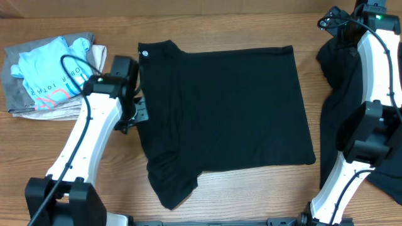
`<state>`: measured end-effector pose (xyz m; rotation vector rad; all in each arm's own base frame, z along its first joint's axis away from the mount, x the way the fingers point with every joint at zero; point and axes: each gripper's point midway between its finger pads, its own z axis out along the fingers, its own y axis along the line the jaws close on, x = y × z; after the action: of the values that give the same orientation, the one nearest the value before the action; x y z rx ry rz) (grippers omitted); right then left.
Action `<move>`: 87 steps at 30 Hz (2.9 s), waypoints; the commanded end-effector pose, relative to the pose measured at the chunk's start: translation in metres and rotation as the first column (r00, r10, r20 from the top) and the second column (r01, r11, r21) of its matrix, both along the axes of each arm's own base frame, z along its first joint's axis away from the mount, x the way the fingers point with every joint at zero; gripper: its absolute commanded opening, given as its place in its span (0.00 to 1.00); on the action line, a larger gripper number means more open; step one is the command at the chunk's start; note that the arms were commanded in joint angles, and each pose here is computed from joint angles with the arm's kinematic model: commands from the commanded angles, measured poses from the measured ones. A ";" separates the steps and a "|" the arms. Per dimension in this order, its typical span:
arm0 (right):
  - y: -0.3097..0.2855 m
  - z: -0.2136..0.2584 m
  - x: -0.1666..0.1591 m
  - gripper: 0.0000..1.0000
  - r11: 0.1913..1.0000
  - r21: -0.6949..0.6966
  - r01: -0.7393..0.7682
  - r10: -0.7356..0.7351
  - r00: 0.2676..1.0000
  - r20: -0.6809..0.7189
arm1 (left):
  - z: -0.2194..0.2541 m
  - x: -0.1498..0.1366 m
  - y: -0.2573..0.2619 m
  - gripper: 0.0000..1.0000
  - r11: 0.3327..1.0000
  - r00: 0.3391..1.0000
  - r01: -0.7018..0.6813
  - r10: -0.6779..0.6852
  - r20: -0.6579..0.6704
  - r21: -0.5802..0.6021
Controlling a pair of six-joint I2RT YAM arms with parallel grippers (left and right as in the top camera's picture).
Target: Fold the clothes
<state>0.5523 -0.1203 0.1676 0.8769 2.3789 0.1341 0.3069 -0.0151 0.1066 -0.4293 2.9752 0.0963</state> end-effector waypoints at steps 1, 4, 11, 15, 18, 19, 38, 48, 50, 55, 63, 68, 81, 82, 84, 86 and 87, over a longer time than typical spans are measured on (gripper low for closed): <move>0.001 0.016 0.003 1.00 1.000 -0.007 -0.002 0.002 0.999 0.038 | -0.025 -0.009 0.010 0.60 0.998 0.998 -0.050 0.049 -0.027 -0.028; 0.001 0.016 0.003 1.00 1.000 -0.007 -0.002 0.002 0.999 0.038 | -0.048 -0.002 0.014 0.62 0.995 0.997 -0.077 0.077 -0.004 -0.059; 0.001 0.016 0.003 1.00 1.000 -0.007 -0.002 0.002 0.999 0.038 | -0.085 0.014 0.003 0.63 0.985 0.997 -0.081 0.083 0.008 -0.153; 0.001 0.016 0.003 1.00 1.000 -0.007 -0.002 0.002 0.999 0.038 | -0.104 0.024 0.004 0.62 0.986 0.997 -0.079 0.080 0.006 -0.150; 0.001 0.016 0.003 1.00 1.000 -0.007 -0.002 0.002 0.999 0.038 | -0.116 0.033 0.003 0.61 0.988 0.999 -0.041 0.046 0.026 -0.150; 0.001 0.016 0.003 1.00 1.000 -0.007 -0.002 0.002 0.999 0.038 | -0.117 0.036 0.002 0.60 0.988 0.999 -0.027 0.033 0.035 -0.154; 0.001 0.016 0.003 1.00 1.000 -0.007 -0.002 0.002 0.999 0.038 | -0.113 0.057 0.034 0.07 0.999 0.993 -0.024 0.028 0.112 -0.037; 0.001 0.016 0.003 1.00 1.000 -0.007 -0.002 0.002 0.999 0.038 | -0.100 0.094 0.051 0.07 0.995 0.964 0.059 -0.079 0.253 0.085; 0.001 0.016 0.003 1.00 1.000 -0.007 -0.002 0.002 0.999 0.038 | -0.097 0.101 0.053 0.07 0.994 0.956 0.052 -0.078 0.281 0.101; 0.001 0.016 0.003 1.00 1.000 -0.007 -0.002 0.002 0.999 0.038 | -0.093 0.110 0.063 0.07 0.988 0.946 0.022 -0.069 0.318 0.151; 0.001 0.016 0.003 1.00 1.000 -0.007 -0.002 0.002 0.999 0.038 | -0.091 0.115 0.086 0.06 0.978 0.938 -0.040 -0.033 0.344 0.203; 0.001 0.016 0.003 1.00 1.000 -0.007 -0.002 0.002 0.999 0.038 | -0.085 0.125 0.094 0.08 0.977 0.920 -0.068 -0.017 0.391 0.204; 0.001 0.016 0.003 1.00 1.000 -0.007 -0.002 0.002 0.999 0.038 | -0.016 0.140 0.101 0.55 0.974 0.916 -0.129 0.045 0.399 0.187; 0.001 0.016 0.003 1.00 1.000 -0.007 -0.002 0.002 0.999 0.038 | -0.006 0.136 0.098 0.56 0.976 0.920 -0.143 0.071 0.387 0.161; 0.001 0.016 0.003 1.00 1.000 -0.007 -0.002 0.002 0.999 0.038 | 0.012 0.125 0.085 0.51 0.985 0.930 -0.157 0.123 0.347 0.072; 0.001 0.016 0.003 1.00 1.000 -0.007 -0.002 0.002 0.999 0.038 | 0.023 0.111 0.063 0.44 0.993 0.946 -0.113 0.119 0.303 -0.039; 0.001 0.016 0.003 1.00 1.000 -0.007 -0.002 0.002 0.999 0.038 | 0.025 0.104 0.054 0.39 0.992 0.952 -0.094 0.114 0.284 -0.084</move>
<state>0.5523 -0.1203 0.1676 0.8766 2.3794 0.1339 0.4108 0.0664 0.0899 -0.5187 2.7264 0.2081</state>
